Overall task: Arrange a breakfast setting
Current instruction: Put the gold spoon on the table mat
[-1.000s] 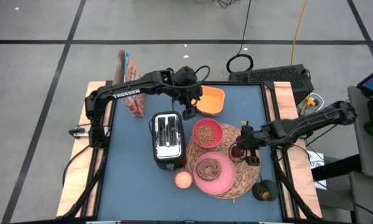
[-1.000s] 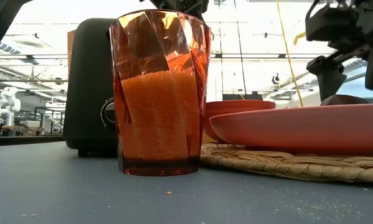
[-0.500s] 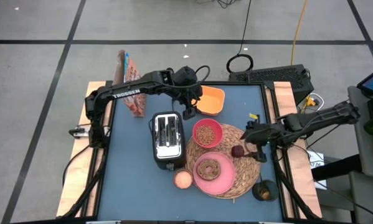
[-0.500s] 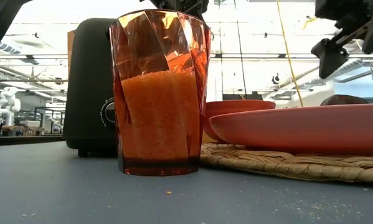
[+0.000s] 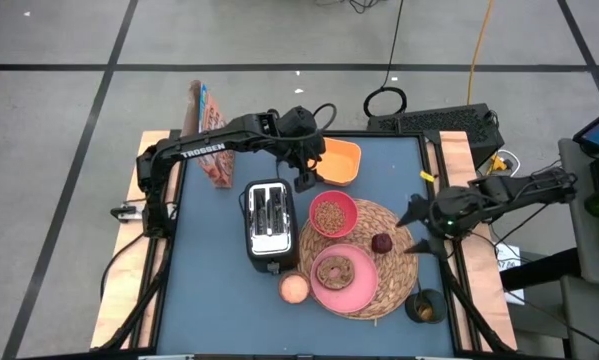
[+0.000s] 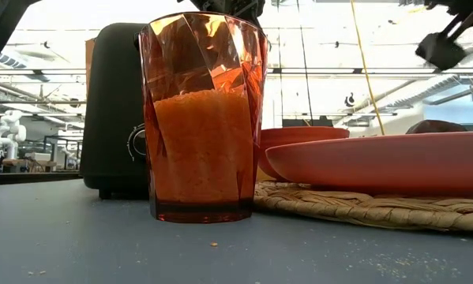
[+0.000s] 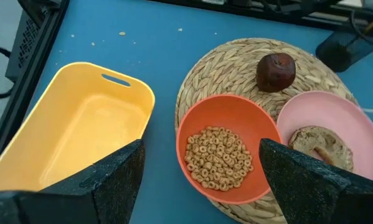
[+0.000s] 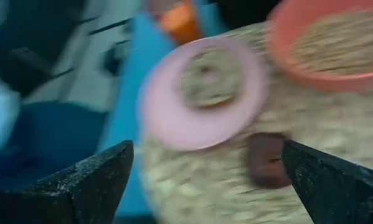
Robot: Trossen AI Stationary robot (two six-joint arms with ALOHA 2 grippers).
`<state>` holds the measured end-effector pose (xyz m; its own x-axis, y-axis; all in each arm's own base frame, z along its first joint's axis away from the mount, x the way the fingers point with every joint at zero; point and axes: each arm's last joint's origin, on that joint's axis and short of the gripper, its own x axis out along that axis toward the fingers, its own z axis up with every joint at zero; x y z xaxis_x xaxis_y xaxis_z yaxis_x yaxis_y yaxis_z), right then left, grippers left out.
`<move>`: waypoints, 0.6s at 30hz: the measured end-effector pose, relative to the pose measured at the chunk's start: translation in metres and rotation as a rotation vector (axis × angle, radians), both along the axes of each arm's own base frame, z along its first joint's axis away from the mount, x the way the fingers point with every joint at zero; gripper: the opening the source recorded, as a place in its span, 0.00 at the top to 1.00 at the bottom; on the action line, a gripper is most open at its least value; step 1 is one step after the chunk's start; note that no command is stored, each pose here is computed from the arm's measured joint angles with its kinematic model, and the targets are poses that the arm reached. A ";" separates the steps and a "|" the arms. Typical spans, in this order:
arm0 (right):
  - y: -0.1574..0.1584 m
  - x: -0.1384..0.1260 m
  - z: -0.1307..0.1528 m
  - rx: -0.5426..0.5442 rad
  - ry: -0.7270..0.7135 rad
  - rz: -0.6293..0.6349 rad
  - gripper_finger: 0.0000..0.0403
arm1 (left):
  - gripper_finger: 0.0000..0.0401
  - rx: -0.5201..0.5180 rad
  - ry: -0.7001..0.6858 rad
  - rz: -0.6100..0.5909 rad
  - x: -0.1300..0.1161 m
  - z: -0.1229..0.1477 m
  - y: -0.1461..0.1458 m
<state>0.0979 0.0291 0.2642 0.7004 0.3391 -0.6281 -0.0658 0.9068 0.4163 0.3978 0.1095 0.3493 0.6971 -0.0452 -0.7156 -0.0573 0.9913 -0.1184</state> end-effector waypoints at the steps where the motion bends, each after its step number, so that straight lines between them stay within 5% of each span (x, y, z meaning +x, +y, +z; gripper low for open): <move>1: 0.001 -0.002 0.001 0.036 -0.002 0.041 0.01 | 0.20 -0.006 0.000 0.006 0.000 0.000 0.000; 8: 0.004 -0.020 0.005 0.242 0.030 0.207 0.01 | 0.20 -0.014 0.001 0.015 0.000 0.000 0.000; 18: 0.001 -0.033 0.009 0.282 -0.025 0.195 0.01 | 0.20 -0.074 0.005 0.076 0.000 0.000 0.000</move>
<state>0.0649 0.0298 0.2736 0.6196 0.6258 -0.4737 -0.2401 0.7257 0.6447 0.3978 0.1095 0.3493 0.6970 -0.0452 -0.7156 -0.1327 0.9726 -0.1907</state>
